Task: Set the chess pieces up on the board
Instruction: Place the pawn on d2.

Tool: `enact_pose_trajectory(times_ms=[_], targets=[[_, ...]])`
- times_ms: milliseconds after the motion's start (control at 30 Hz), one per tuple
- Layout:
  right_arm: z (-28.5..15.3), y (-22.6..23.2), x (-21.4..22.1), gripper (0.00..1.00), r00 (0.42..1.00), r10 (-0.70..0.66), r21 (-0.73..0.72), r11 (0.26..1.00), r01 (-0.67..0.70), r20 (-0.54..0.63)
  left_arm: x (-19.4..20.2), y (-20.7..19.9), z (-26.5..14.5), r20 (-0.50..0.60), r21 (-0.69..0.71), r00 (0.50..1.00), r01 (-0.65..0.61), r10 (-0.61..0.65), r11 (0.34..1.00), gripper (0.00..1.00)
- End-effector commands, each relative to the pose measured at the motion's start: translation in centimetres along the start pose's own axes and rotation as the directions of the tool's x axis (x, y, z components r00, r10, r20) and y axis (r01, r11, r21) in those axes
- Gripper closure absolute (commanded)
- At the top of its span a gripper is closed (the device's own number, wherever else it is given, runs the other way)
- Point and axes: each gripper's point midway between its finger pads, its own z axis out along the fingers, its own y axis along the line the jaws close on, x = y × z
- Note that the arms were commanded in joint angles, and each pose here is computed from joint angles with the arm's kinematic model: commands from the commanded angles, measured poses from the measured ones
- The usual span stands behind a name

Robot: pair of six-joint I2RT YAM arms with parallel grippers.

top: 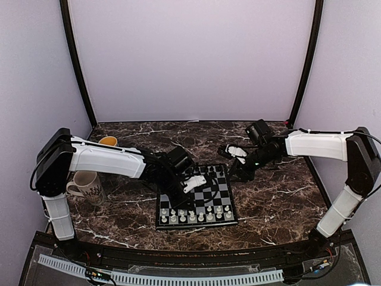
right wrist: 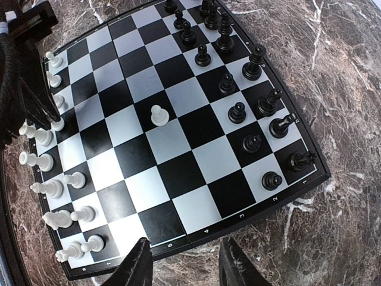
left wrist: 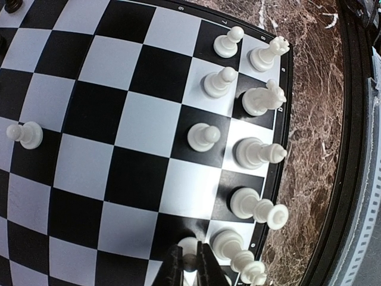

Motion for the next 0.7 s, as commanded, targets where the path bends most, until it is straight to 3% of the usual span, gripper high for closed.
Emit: enact_pose_trajectory(times_ms=[0, 400, 667], targets=[[0.0, -0.2, -0.8, 0.61, 1.0, -0.014, 0.0, 1.0, 0.014, 0.008, -0.4, -0.2, 0.1, 0.003, 0.002, 1.0, -0.008, 0.008, 1.0, 0.9], [-0.1, -0.1, -0.8, 0.61, 1.0, -0.012, -0.003, 1.0, 0.012, 0.01, -0.8, -0.2, -0.7, 0.005, -0.016, 1.0, -0.009, 0.009, 1.0, 0.76], [-0.5, -0.1, -1.9, 0.6, 0.999, 0.03, -0.023, 0.999, -0.03, 0.023, -4.7, -0.4, -6.9, 0.137, -0.091, 0.988, -0.052, 0.064, 0.995, 0.69]])
